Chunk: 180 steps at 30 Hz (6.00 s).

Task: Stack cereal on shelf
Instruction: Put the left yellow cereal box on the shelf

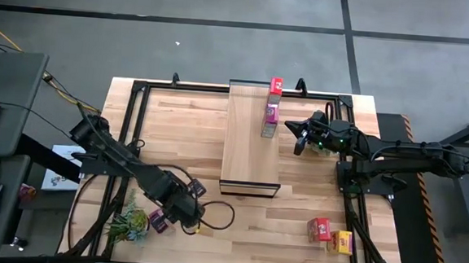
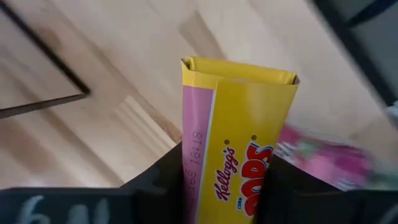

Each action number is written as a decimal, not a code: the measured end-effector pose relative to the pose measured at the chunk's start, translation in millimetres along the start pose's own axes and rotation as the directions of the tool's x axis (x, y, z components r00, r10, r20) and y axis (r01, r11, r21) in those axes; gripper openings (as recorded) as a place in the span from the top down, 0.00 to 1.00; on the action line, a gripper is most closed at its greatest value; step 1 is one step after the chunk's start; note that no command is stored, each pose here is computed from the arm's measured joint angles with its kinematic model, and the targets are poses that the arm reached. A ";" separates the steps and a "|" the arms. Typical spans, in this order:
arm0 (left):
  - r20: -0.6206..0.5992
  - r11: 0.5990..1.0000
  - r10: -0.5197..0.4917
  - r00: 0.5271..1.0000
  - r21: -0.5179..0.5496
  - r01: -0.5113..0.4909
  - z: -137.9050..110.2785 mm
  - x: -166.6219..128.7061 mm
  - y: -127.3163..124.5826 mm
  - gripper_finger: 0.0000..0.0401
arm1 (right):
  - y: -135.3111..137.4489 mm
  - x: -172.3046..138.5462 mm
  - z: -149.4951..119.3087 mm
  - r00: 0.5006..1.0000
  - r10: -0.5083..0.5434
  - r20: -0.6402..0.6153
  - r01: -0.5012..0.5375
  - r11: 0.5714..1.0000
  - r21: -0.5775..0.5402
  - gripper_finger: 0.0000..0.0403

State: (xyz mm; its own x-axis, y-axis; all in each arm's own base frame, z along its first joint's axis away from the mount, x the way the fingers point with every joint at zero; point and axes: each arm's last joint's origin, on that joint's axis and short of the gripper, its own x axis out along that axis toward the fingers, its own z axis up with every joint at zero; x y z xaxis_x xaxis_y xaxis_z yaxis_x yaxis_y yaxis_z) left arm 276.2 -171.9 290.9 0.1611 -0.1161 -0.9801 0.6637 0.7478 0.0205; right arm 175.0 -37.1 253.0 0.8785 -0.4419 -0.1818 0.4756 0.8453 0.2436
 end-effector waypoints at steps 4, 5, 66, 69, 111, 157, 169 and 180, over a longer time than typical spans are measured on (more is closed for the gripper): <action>0.119 0.983 0.186 0.975 -0.025 -0.184 3.8 -71.5 3.6 0.69 | 0.0 -0.1 0.1 1.000 0.000 0.001 0.000 1.000 -0.001 1.00; 0.146 0.961 0.274 0.950 -0.023 -0.274 3.4 -88.3 5.8 0.69 | 0.0 -0.1 0.0 1.000 0.000 0.000 0.000 1.000 0.002 1.00; 0.235 0.863 0.503 0.832 -0.089 -0.497 10.7 -43.9 235.4 0.43 | 0.7 -0.1 0.9 1.000 0.017 0.006 -0.017 1.000 0.005 1.00; 0.217 0.853 0.521 0.825 -0.090 -0.515 10.1 -44.1 236.0 0.43 | 0.6 -0.1 0.9 1.000 0.017 0.005 -0.017 1.000 0.005 1.00; 0.224 0.745 0.628 0.746 -0.452 -0.491 -49.9 -128.4 200.2 0.63 | -2.8 -6.4 -3.4 0.999 -0.004 -0.051 0.004 1.000 -0.005 1.00; 0.544 0.687 0.716 0.438 -0.662 -0.301 -69.9 44.1 239.5 1.00 | 39.7 -15.3 -26.1 0.958 0.222 -0.180 -0.205 0.973 0.107 1.00; 0.542 0.687 0.716 0.441 -0.661 -0.302 -70.2 44.4 239.6 1.00 | 46.1 -5.2 -31.7 0.944 0.262 -0.199 -0.244 0.963 0.112 1.00; 0.558 0.724 0.673 0.486 -0.631 -0.278 -68.0 48.5 234.6 1.00 | 43.6 -6.7 -28.2 0.965 0.207 -0.160 -0.192 0.976 0.104 1.00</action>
State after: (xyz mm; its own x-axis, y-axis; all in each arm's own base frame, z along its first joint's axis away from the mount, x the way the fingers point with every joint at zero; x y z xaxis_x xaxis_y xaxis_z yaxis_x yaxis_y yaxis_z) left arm 390.0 42.3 234.7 0.9321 0.0819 -0.3528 -0.0251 0.9864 0.1625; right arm 188.6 11.3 238.0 0.9389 -0.2033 -0.2778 0.3002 0.8785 0.3717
